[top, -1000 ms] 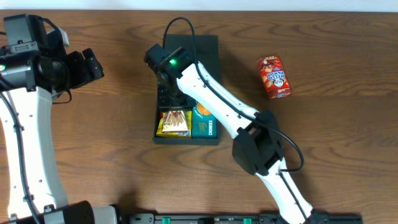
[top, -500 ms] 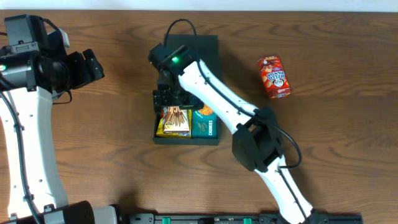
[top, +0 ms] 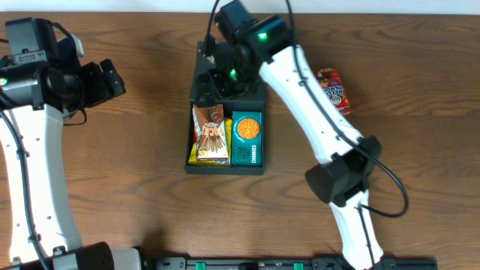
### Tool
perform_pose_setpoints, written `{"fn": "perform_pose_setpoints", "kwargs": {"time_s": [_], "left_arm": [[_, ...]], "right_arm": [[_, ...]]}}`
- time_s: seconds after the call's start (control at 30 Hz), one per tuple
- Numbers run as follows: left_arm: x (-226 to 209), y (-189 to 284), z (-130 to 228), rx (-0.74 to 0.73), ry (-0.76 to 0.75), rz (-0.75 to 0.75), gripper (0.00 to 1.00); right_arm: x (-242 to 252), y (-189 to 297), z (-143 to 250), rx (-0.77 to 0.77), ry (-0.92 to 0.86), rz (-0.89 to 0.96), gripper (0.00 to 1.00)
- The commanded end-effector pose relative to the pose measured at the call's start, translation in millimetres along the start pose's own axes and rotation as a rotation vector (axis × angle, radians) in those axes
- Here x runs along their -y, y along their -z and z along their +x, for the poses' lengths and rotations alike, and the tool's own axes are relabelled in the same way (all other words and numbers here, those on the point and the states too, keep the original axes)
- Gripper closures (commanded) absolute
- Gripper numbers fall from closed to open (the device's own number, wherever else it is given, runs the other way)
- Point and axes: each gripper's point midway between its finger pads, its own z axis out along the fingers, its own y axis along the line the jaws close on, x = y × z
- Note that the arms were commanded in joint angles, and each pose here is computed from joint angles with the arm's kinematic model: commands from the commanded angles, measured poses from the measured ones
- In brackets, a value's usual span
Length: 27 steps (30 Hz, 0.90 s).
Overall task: Pack container
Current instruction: 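Carry the Pocky box into the black box and lower it, then press the Pocky box flat on the yellow bag and release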
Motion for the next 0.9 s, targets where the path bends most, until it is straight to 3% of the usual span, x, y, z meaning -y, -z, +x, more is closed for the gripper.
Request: {"fn": "perform_pose_setpoints", "kwargs": {"time_s": [0.0, 0.13, 0.37, 0.53, 0.73, 0.87], "left_arm": [[-3, -4, 2, -0.012, 0.006, -0.011, 0.05], [-4, -4, 3, -0.016, 0.006, -0.015, 0.05], [-6, -4, 3, -0.016, 0.006, -0.024, 0.05], [-6, -4, 3, -0.016, 0.007, -0.024, 0.05], [-6, -4, 5, -0.023, 0.008, -0.025, 0.05], [-6, -4, 5, -0.024, 0.009, -0.025, 0.05]], "right_arm": [[-27, 6, 5, 0.003, 0.257, -0.206, 0.99], [-49, -13, 27, -0.033, 0.392, -0.471, 0.98], [-32, -53, 54, -0.054, 0.362, -0.671, 0.98], [-9, -94, 55, -0.039, 0.283, -0.650, 0.98], [32, -137, 47, -0.030, 0.127, -0.456, 0.99], [48, -150, 49, -0.038, 0.116, -0.338, 0.98]]}}
